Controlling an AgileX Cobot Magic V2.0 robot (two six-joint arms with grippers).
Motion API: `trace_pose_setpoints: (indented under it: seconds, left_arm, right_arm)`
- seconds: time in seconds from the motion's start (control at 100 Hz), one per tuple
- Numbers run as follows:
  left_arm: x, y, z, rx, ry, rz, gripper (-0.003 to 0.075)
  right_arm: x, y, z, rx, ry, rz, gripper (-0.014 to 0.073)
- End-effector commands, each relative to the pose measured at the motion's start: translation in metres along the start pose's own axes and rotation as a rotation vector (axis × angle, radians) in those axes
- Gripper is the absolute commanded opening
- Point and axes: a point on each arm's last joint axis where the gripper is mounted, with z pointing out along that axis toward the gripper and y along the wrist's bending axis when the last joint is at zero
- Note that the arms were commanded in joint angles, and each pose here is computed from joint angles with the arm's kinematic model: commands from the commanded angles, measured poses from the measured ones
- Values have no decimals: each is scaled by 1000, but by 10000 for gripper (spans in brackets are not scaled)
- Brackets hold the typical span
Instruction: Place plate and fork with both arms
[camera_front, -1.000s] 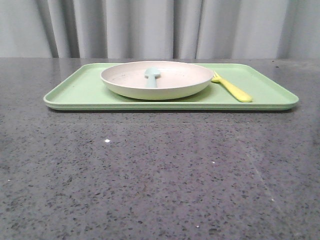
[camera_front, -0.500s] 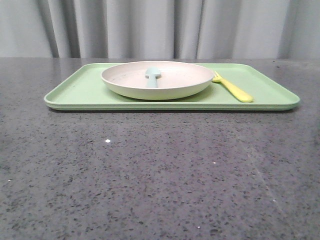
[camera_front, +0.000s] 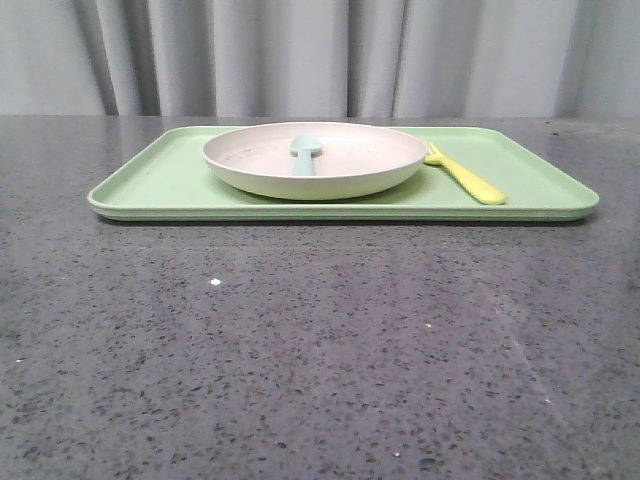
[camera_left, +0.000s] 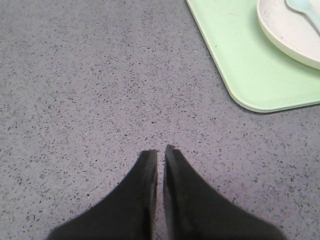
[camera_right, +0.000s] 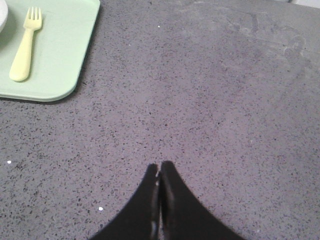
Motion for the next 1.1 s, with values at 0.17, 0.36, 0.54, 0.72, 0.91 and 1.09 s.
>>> trace_pose_setpoints:
  seconds: [0.17, 0.36, 0.54, 0.72, 0.91, 1.09]
  left_arm:
    - [-13, 1, -5, -15, -90, -12, -20]
    - [-13, 1, -5, -15, -90, -12, -20]
    - [-13, 1, -5, -15, -90, -12, -20]
    - [-13, 1, -5, -15, -90, -12, -20]
    - [-13, 1, -5, -15, -90, -12, -20]
    - [-16, 2, -6, -27, -124, -12, -20]
  right_arm:
    - [-13, -2, -3, 14, -93, -15, -120]
    - [-13, -2, -3, 14, -93, -15, -120]
    - [-13, -2, -3, 14, -93, -15, -120]
    - [-13, -2, -3, 14, -93, -15, -120]
    - [-13, -2, -3, 14, -93, -15, -120]
    - [-13, -2, -3, 14, -93, -15, -120]
